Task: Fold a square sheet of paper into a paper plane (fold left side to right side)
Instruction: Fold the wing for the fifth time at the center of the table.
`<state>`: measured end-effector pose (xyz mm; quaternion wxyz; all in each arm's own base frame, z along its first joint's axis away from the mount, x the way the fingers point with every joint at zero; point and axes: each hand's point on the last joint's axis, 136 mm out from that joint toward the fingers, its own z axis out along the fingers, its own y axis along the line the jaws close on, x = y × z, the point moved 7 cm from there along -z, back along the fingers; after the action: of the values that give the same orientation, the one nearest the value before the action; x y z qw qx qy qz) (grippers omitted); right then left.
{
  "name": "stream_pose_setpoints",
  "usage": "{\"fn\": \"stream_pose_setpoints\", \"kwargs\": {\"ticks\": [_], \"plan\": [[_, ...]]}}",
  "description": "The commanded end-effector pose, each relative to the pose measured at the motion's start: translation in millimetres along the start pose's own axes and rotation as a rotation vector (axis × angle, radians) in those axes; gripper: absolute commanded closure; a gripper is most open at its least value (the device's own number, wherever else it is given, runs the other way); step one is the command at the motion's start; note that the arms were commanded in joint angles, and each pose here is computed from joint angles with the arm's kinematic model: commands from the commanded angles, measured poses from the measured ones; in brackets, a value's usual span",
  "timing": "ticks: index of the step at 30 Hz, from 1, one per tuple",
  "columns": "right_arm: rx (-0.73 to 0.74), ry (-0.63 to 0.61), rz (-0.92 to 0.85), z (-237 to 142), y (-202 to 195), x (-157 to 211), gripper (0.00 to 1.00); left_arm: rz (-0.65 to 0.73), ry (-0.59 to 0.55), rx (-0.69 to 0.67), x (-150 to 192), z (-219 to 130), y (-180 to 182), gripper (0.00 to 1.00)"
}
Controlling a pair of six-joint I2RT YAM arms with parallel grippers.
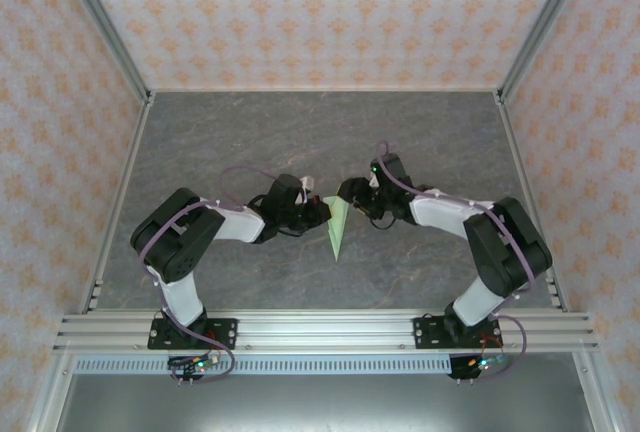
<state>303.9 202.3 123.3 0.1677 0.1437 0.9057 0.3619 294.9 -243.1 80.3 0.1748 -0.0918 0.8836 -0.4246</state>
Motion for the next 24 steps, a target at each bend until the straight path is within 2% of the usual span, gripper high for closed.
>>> {"fn": "stream_pose_setpoints", "kwargs": {"ticks": [1,7,24], "plan": [[-0.008,-0.022,-0.014,-5.4,13.1,-10.0,0.32,0.037,-0.008,0.007,-7.4,-1.0,-7.3,1.0],[-0.024,0.002,0.018,11.9,19.4,-18.3,0.2,0.053,-0.001,0.0,-8.1,-0.1,-9.1,1.0],[0.023,0.056,0.053,39.5,14.0,-21.9,0.14,0.057,0.0,-0.01,-8.9,0.6,-8.1,1.0]]}}
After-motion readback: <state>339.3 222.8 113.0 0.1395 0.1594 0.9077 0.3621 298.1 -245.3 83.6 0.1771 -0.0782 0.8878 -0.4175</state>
